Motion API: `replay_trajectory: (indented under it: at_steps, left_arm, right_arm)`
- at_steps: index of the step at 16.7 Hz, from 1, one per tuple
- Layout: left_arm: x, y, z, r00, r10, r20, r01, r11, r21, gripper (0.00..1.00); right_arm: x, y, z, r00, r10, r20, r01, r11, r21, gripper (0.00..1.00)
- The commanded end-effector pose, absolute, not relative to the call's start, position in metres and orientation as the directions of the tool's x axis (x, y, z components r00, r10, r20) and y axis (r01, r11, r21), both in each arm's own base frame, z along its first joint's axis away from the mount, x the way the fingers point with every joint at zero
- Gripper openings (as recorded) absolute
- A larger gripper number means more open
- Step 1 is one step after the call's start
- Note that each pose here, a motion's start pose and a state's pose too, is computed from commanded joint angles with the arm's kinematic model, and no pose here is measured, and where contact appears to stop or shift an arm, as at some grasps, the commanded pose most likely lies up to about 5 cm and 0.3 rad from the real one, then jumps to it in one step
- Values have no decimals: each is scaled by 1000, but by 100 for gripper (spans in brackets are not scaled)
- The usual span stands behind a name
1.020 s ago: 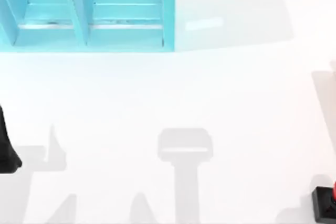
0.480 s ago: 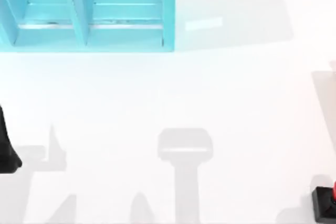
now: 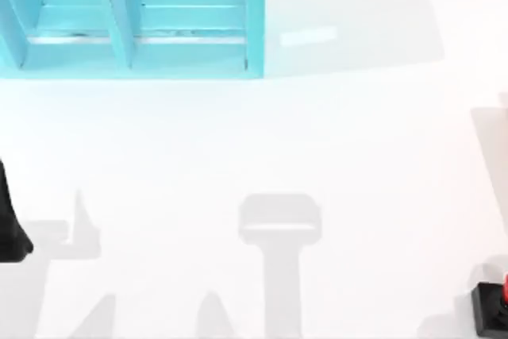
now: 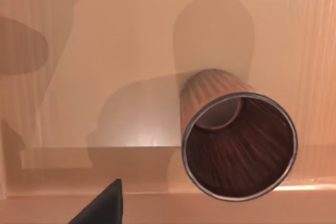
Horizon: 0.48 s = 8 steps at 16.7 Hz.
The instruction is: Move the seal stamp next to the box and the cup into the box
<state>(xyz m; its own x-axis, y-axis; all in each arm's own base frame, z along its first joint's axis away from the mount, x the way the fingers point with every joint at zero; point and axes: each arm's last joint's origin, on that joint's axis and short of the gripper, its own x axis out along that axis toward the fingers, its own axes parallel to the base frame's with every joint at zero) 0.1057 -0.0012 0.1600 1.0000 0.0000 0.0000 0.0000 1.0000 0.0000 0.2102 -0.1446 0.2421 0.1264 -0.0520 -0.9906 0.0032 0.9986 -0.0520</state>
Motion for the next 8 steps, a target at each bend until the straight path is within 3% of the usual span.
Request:
replay_trajectory:
  at_steps: [8]
  left_arm:
    - [106,-1,160,1000,0,0,0,1000,0,100]
  right_arm:
    - [206,-141,275,132,-55,-990,4,998,-55,100]
